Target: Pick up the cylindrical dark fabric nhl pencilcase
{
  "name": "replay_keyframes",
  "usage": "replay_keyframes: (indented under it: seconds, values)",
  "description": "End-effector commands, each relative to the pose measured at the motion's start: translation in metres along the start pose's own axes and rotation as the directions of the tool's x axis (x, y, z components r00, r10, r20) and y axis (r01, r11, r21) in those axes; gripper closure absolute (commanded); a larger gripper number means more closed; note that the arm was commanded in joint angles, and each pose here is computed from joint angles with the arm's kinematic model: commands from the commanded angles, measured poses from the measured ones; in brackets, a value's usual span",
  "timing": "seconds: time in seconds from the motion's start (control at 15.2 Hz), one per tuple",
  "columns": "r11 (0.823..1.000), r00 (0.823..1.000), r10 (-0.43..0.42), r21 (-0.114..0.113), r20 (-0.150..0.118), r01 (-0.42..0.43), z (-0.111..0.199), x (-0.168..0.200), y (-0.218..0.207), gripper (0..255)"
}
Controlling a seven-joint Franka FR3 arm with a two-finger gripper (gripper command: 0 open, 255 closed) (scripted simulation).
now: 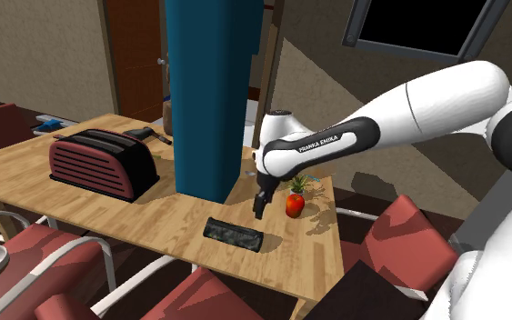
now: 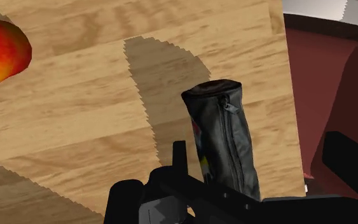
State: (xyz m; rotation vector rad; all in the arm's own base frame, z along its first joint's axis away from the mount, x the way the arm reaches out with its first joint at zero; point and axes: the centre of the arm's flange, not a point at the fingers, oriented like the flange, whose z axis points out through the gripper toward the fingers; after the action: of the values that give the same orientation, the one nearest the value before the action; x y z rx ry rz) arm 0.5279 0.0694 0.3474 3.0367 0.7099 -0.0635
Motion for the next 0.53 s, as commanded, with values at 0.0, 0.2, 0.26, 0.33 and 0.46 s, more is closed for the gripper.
replay_keyframes:
  seconds: [0.0, 0.2, 0.26, 0.33, 0.46]
  values:
    - [0.999, 0.999, -0.041, -0.009, 0.006, 0.041, 0.021, 0.020, -0.003, 0]
    - [0.995, 0.995, -0.100, -0.021, 0.016, 0.100, 0.050, 0.047, -0.009, 0]
    - [0.992, 0.993, -0.120, -0.025, 0.019, 0.120, 0.060, 0.057, -0.011, 0]
    - [0.990, 0.990, -0.139, -0.029, 0.022, 0.140, 0.070, 0.066, -0.014, 0]
    - [0.983, 0.984, -0.178, -0.037, 0.030, 0.179, 0.090, 0.084, -0.019, 0]
